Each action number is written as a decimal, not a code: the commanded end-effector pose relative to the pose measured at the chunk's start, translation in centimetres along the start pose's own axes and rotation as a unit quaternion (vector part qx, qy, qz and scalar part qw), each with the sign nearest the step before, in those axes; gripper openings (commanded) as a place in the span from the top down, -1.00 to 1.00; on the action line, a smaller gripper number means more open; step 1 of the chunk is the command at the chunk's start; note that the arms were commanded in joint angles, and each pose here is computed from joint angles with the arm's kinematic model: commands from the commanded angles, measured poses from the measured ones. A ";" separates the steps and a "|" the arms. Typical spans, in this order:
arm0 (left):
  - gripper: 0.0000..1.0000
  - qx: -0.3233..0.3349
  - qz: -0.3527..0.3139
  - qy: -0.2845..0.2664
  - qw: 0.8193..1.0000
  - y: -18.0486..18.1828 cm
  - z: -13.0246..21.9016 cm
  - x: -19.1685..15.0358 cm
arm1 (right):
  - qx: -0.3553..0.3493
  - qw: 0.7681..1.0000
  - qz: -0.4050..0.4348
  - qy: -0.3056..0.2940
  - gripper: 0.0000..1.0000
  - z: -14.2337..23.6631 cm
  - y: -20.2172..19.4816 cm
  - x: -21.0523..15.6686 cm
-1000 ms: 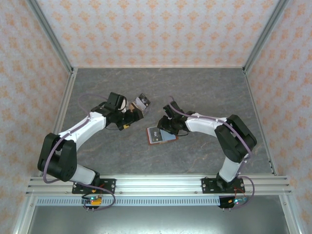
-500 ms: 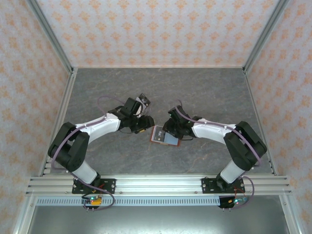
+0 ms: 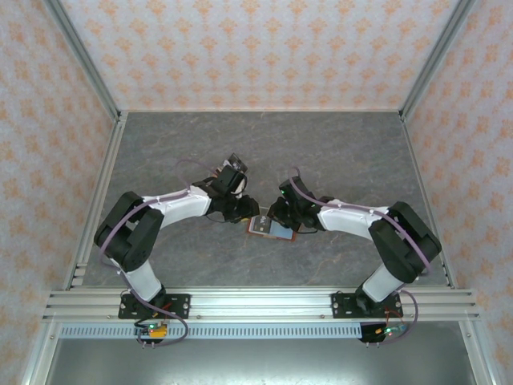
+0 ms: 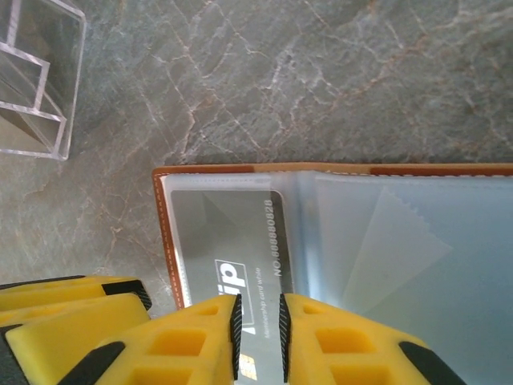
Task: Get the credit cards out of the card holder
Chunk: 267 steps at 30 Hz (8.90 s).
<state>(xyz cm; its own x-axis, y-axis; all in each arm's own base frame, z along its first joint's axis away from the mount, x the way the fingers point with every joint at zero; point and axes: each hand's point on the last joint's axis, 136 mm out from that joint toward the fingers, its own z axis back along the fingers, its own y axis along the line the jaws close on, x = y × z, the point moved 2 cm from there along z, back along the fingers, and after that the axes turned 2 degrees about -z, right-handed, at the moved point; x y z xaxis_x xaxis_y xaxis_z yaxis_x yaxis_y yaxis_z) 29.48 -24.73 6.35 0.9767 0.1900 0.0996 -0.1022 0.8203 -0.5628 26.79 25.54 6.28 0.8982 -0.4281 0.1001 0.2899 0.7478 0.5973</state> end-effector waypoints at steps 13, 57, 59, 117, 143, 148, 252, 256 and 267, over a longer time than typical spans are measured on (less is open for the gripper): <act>0.53 -0.011 -0.009 0.008 1.000 -0.2 -1.6 0.4 | -0.008 1.000 -0.013 -0.002 0.57 -0.8 -0.8 0.2; 0.71 0.032 -0.003 -0.015 0.999 0.8 1.1 0.1 | -0.006 0.999 0.050 -0.001 1.00 0.1 -0.3 1.2; 0.71 0.010 -0.002 -0.009 1.000 0.1 0.8 0.0 | -0.006 0.999 0.046 0.000 1.00 0.4 -0.5 1.1; 0.67 0.013 0.021 0.062 0.998 2.3 -3.3 -2.6 | -0.022 1.000 0.000 0.011 0.69 -0.4 -3.1 -0.5; 0.67 0.001 0.026 0.063 0.998 2.0 -3.2 -2.8 | 0.062 0.997 0.009 0.038 0.85 -1.3 -0.7 -0.8; 0.54 0.009 0.017 0.043 0.999 1.6 -2.2 -2.0 | 0.070 0.997 0.003 0.023 0.95 0.0 -1.0 -0.1; 0.60 0.007 -0.030 0.009 0.999 -0.9 0.8 -0.9 | 0.093 0.995 0.015 0.034 0.50 0.9 -1.4 -0.2; 0.61 0.008 -0.025 0.015 1.000 -0.9 -0.2 -0.5 | 0.090 0.995 0.013 0.035 0.50 0.4 -1.1 0.1; 0.68 0.048 -0.013 0.029 0.998 1.3 -2.0 -0.8 | 0.094 0.995 0.016 0.030 0.59 0.1 -0.9 0.3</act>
<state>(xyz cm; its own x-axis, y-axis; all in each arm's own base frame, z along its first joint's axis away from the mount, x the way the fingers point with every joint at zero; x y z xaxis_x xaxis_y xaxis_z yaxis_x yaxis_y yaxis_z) 28.83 -25.39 4.53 0.9878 0.1483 0.0478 -0.1017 0.8462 -0.5230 25.62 24.12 4.71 0.9305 -0.3636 0.0442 0.2287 0.6710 0.7053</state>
